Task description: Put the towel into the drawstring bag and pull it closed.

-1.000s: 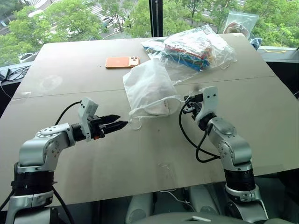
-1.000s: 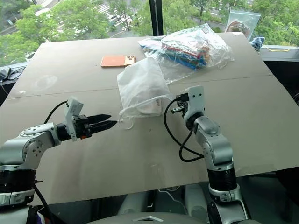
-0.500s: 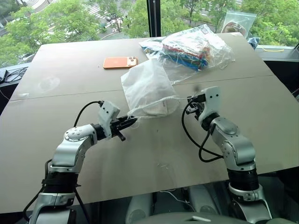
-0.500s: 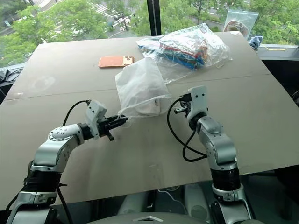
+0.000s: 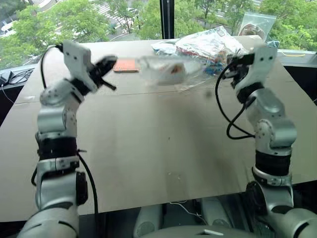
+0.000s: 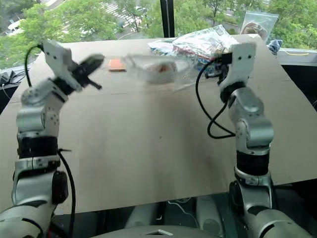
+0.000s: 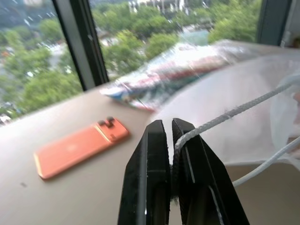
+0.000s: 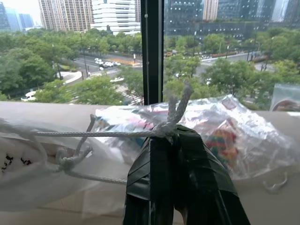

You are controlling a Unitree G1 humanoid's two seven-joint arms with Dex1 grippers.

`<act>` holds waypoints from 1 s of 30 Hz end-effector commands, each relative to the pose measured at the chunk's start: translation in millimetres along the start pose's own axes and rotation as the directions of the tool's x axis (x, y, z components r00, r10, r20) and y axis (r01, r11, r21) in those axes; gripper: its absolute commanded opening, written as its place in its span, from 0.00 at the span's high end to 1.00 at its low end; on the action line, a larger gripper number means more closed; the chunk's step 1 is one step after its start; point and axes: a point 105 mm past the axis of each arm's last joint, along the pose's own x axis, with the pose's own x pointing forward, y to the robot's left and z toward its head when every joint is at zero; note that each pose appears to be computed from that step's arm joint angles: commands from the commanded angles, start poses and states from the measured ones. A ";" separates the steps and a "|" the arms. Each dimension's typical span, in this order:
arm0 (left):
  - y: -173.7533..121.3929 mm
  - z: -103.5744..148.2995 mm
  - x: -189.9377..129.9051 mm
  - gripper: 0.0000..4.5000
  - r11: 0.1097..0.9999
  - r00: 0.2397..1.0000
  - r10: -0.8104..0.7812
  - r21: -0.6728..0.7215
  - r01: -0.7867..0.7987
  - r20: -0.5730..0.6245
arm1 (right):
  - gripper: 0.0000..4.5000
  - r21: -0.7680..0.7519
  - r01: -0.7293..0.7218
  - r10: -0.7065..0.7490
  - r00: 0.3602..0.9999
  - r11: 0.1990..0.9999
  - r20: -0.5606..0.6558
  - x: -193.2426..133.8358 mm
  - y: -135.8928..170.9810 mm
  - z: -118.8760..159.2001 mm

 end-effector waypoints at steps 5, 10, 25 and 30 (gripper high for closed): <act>65.3 28.3 8.4 0.97 0.942 0.945 0.320 0.080 -0.325 0.071 | 1.00 -0.130 0.238 -0.215 0.961 0.962 0.173 8.4 -64.4 73.7; 108.8 3.3 -19.1 0.97 0.849 0.850 0.527 0.041 -0.526 -0.016 | 1.00 -0.186 0.432 -0.399 0.897 0.882 0.191 -11.3 -119.0 85.1; 6.5 -51.1 -19.0 0.97 0.968 0.997 0.022 -0.250 -0.038 -0.067 | 1.00 -0.279 -0.120 0.093 0.990 0.953 -0.107 -44.8 -56.9 17.2; -78.7 -73.9 -62.8 0.99 0.897 0.951 -0.277 -0.392 0.204 -0.138 | 0.93 -0.203 -0.408 0.317 0.874 0.890 -0.369 -103.1 -11.1 -56.9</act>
